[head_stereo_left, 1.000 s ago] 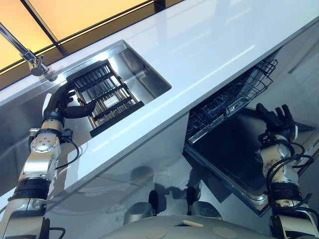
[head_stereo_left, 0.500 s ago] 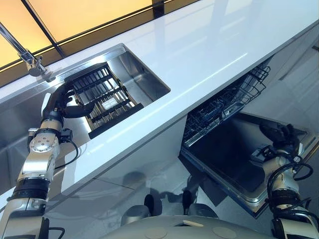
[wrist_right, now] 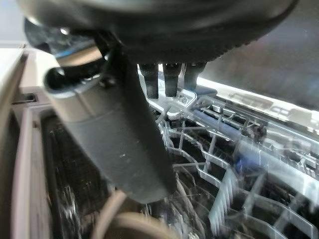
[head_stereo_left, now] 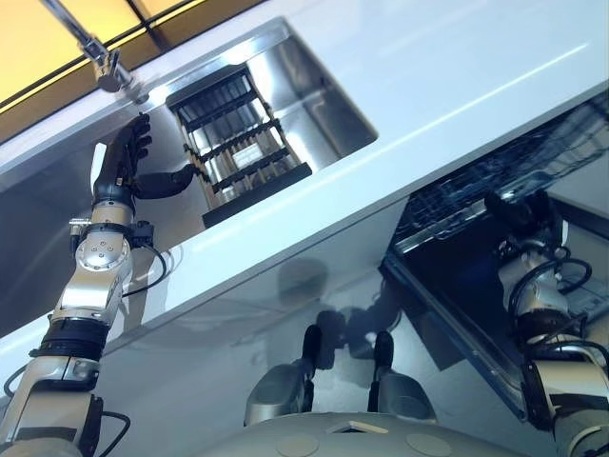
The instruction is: Pick up plates and place into dishwasher.
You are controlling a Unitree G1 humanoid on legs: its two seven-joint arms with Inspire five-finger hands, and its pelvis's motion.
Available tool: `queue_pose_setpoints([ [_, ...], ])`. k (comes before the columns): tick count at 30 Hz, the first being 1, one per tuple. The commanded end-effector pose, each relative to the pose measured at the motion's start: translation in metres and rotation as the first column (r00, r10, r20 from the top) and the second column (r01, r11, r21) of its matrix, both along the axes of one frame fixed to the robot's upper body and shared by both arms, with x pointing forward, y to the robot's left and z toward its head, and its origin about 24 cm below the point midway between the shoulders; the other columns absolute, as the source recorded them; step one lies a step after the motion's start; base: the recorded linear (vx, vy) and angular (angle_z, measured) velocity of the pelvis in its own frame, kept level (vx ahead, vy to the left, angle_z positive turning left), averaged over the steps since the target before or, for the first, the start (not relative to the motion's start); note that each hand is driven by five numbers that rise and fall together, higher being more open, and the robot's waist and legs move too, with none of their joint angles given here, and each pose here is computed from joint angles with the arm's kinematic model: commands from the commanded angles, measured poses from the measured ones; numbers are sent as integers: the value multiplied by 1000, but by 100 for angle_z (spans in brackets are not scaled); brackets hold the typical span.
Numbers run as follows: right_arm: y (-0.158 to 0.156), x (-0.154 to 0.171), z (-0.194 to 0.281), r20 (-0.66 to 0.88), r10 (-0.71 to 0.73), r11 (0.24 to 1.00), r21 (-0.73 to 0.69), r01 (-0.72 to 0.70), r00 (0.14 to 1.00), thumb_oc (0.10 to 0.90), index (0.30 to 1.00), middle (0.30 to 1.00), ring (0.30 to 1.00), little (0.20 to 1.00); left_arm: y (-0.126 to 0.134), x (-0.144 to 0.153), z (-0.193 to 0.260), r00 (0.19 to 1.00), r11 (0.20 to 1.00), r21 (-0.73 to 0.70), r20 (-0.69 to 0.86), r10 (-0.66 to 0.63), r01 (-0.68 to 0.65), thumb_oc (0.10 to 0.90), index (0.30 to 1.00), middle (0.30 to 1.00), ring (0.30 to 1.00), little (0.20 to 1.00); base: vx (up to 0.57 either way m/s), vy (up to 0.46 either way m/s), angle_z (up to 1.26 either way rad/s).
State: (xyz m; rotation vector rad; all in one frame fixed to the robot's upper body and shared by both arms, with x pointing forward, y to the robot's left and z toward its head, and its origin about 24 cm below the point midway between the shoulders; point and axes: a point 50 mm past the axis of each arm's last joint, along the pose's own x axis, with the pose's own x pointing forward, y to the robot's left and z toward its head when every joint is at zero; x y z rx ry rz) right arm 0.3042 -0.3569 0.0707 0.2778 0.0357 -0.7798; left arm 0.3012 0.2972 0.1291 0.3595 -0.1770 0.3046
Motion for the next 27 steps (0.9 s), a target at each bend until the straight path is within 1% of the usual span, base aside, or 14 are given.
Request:
queue_pose_setpoints([
  [1,28,44,100,311,279,949,-234,-211,908,800,900,900,900,900,-3,2,93,931,995,98,362,-42,7,800,900,900,900,900,-66,-37,16],
  [3,40,52,112,317,371,913,-297,-280,873,800,900,900,900,900,-1,0,96,926,995,95,375,-37,1,800,900,900,900,900,-66,-30,9],
  [4,48,56,119,318,434,881,-345,-323,843,800,900,900,900,900,0,-1,99,923,996,90,384,-33,-2,800,900,900,900,900,-59,-12,7],
  [7,67,63,132,300,528,818,-432,-380,794,800,900,900,900,900,3,-1,106,915,997,80,402,-33,1,800,900,900,900,900,-60,-12,9],
  [9,75,66,136,294,552,799,-454,-394,780,800,900,900,900,900,4,-1,109,911,997,76,411,-36,6,800,900,900,900,900,-55,-7,2],
  [12,75,65,134,300,541,809,-440,-389,786,800,900,900,900,900,5,1,112,909,997,81,413,-46,14,800,900,900,900,900,-47,18,1],
  [15,67,61,128,315,479,851,-398,-344,819,800,900,900,900,900,5,1,113,910,997,80,410,-52,21,800,900,900,900,900,-18,42,-2],
  [18,50,48,111,316,355,906,-347,-241,880,800,900,900,900,900,5,0,111,914,996,83,403,-54,22,800,900,900,900,900,-14,61,-11],
  [21,39,34,92,280,258,928,-339,-156,925,800,900,900,900,900,5,-3,106,917,996,87,395,-49,16,800,900,900,900,900,2,47,-14],
  [22,32,26,82,253,203,936,-333,-111,946,800,900,900,900,900,7,-4,104,919,996,88,391,-46,12,800,900,900,900,900,-2,30,-6],
  [23,32,26,82,253,203,936,-333,-111,946,800,900,900,900,900,7,-4,104,919,996,88,391,-46,12,800,900,900,900,900,-3,38,-16],
  [24,25,16,74,238,153,939,-338,-66,959,800,900,900,900,900,8,-7,102,921,996,84,387,-40,8,800,900,900,900,900,3,30,-20],
  [26,19,6,69,226,108,934,-355,-21,968,800,900,900,900,900,9,-8,100,923,997,73,384,-39,12,800,900,900,900,900,15,40,-26],
  [27,12,-7,63,237,57,934,-356,32,970,800,900,900,900,900,9,-10,97,922,998,47,384,-49,34,800,900,900,900,900,17,35,-34],
])
